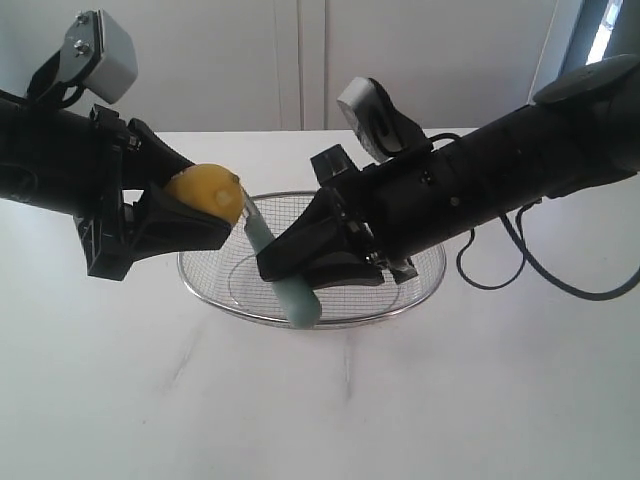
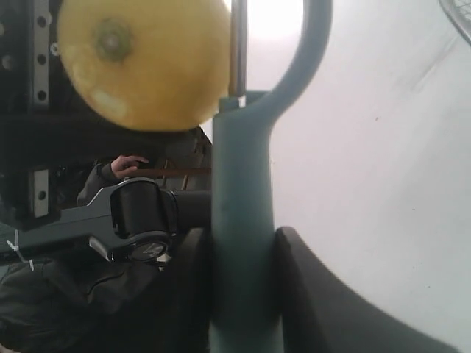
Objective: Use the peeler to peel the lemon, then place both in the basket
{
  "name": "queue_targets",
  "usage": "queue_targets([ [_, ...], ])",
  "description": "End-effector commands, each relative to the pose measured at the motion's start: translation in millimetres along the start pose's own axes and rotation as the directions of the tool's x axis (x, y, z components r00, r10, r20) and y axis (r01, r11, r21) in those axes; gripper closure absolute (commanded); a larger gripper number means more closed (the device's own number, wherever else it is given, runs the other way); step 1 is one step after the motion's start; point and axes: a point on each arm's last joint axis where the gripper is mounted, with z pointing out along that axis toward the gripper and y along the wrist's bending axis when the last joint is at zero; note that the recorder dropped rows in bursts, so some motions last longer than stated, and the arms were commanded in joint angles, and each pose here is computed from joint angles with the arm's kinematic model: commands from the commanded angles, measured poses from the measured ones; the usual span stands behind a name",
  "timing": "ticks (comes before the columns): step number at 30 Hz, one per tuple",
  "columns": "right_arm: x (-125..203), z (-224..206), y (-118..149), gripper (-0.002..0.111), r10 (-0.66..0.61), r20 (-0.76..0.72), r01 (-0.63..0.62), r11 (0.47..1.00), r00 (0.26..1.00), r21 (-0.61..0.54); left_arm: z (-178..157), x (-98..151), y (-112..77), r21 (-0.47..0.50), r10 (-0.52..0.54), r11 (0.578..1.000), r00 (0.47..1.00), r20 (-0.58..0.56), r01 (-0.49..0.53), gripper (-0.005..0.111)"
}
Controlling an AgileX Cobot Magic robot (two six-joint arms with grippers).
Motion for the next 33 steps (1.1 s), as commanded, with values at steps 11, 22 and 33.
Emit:
queue_targets([
  [11, 6.4, -60.3, 39.7, 0.108, -0.127, 0.198, 0.123, 0.992, 0.972, 0.028, -0.3, -4.0, -2.8, 0.016, -0.007, 1.0, 1.0, 0.022, 0.007, 0.107],
  [22, 9.5, -54.2, -14.4, 0.108, 0.013, 0.149, -0.048, 0.972, 0.989, 0.229, -0.3, -4.0, -2.8, 0.016, -0.009, 1.0, 1.0, 0.022, 0.008, 0.107],
  [33, 13.2, 8.1, -33.9, 0.108, 0.088, -0.051, -0.077, 0.979, 0.995, 0.191, -0.3, -4.0, -2.8, 0.016, -0.009, 1.0, 1.0, 0.022, 0.008, 0.107],
])
